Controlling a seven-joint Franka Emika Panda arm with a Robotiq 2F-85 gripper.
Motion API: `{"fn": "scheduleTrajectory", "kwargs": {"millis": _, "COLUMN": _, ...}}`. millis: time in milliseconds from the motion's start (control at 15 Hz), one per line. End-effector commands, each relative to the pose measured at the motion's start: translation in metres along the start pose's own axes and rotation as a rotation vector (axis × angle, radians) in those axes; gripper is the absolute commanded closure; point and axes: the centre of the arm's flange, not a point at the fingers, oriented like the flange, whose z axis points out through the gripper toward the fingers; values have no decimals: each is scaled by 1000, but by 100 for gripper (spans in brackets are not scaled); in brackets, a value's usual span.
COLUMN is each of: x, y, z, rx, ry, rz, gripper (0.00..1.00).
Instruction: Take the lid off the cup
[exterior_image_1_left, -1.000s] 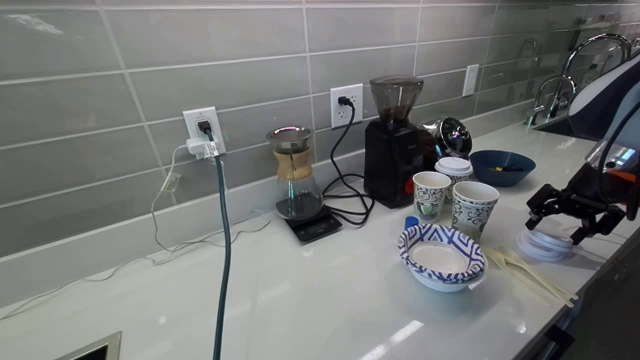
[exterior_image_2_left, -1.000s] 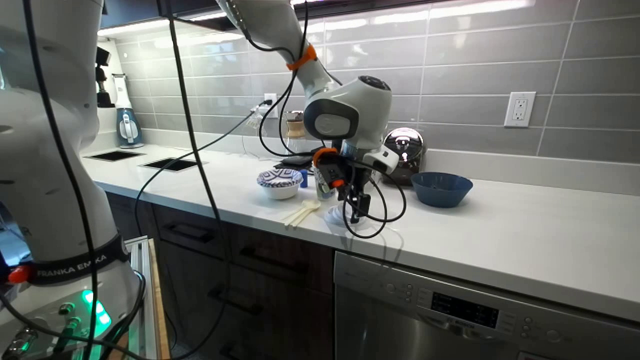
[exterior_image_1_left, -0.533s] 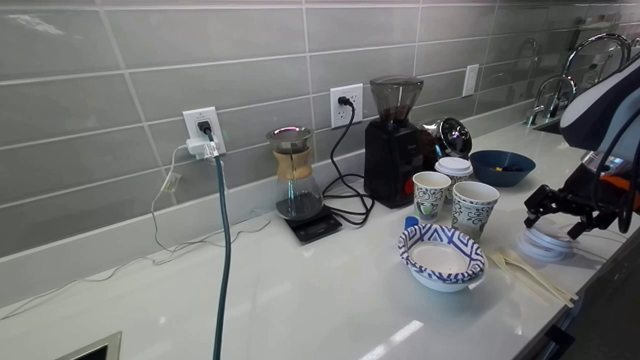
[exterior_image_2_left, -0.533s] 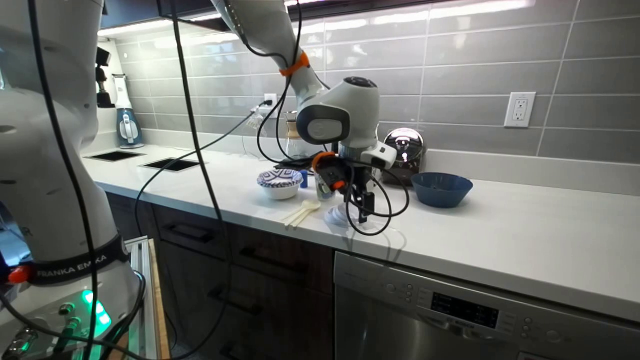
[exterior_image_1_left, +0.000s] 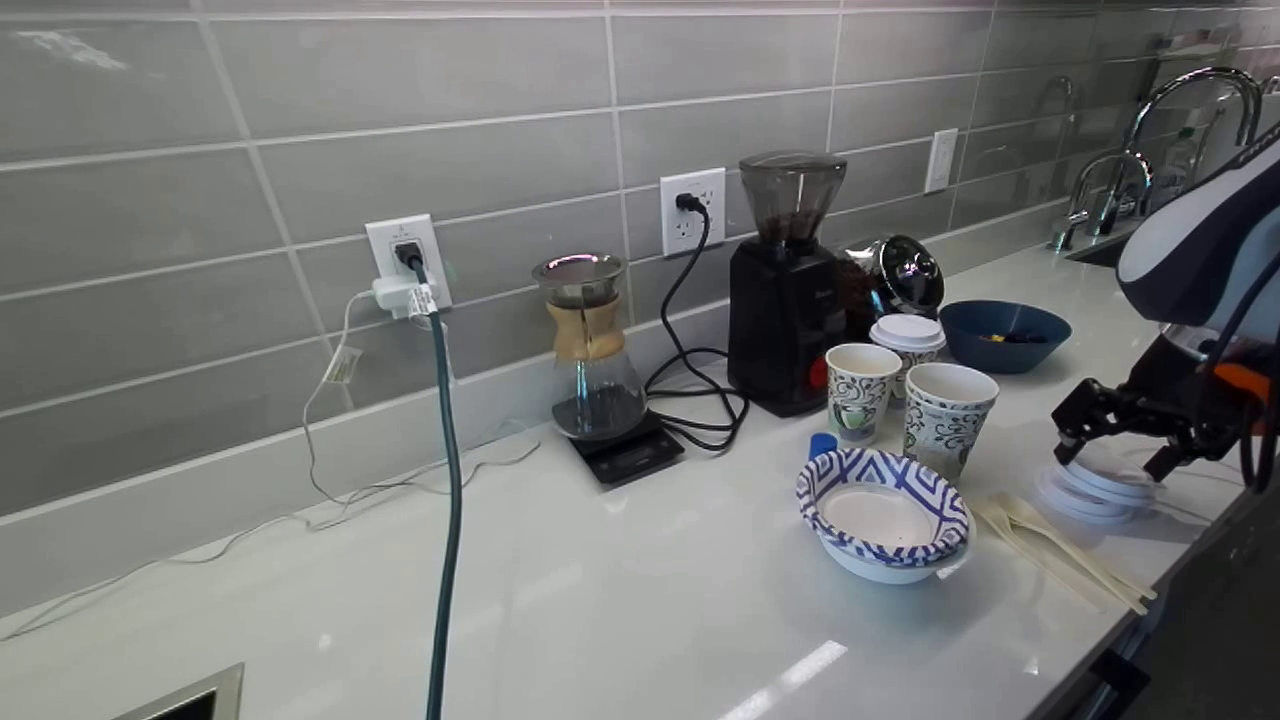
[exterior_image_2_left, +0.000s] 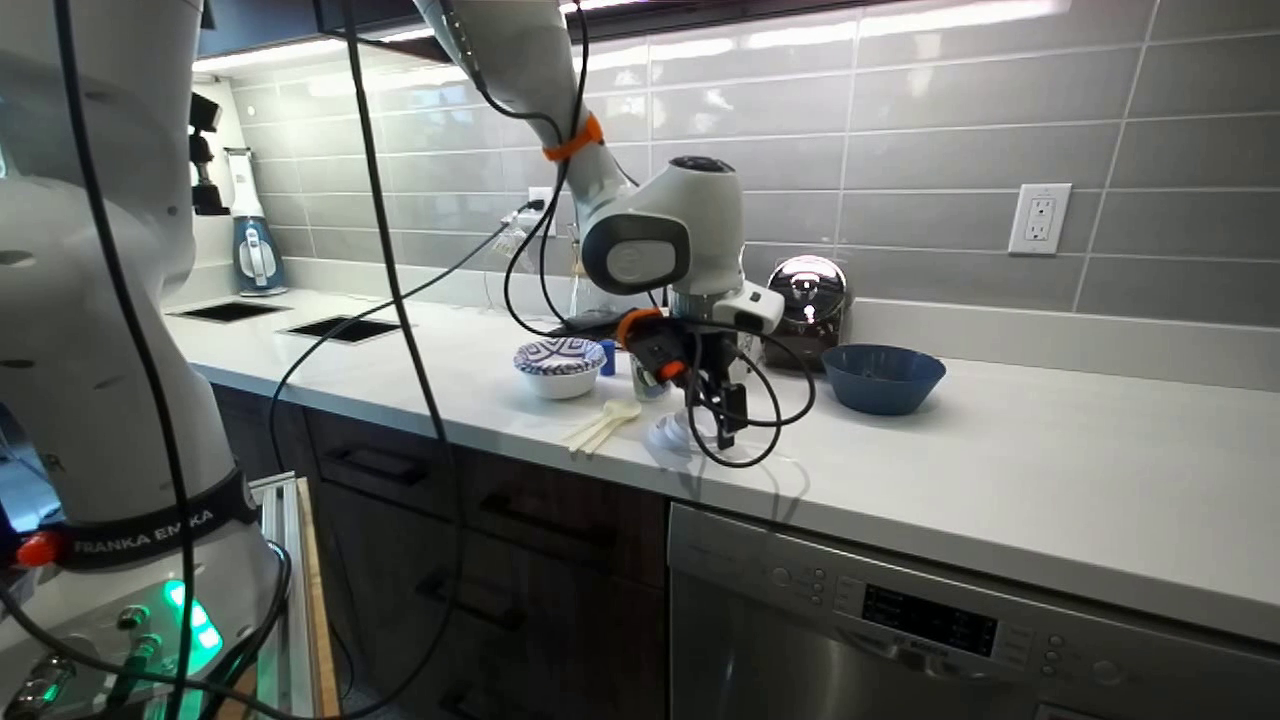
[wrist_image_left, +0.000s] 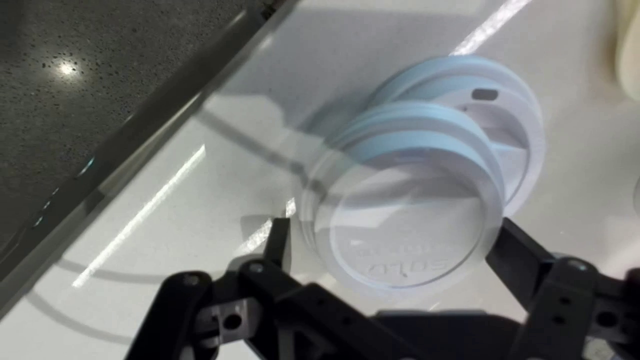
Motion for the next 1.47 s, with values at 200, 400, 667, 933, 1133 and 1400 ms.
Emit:
{"fn": "scheduleTrajectory", "kwargs": {"millis": 200, "x": -15, "y": -11, "z": -14, "rx": -13, "ry": 12, "rz": 11, "gripper": 0}}
{"fn": "scheduleTrajectory", "kwargs": {"millis": 400, "x": -16, "y": -13, "z": -17, "rx": -10, "ry": 9, "rz": 13, "gripper": 0}}
{"fn": "scheduleTrajectory", "kwargs": {"millis": 667, "x": -14, "y": -12, "z": -14, "rx": -6, "ry": 3, "rz": 19, "gripper": 0}}
{"fn": "scheduleTrajectory", "kwargs": {"millis": 933, "x": -11, "y": -11, "z": -11, "rx": 5, "ry": -2, "rz": 26, "gripper": 0}}
{"fn": "scheduleTrajectory", "kwargs": {"millis": 1133, "x": -9, "y": -10, "z": -8, "rx": 7, "ry": -5, "rz": 32, "gripper": 0}}
{"fn": "scheduleTrajectory", "kwargs": {"millis": 1400, "x": -6, "y": -8, "z": -5, "rx": 16, "ry": -8, "rz": 41, "gripper": 0}}
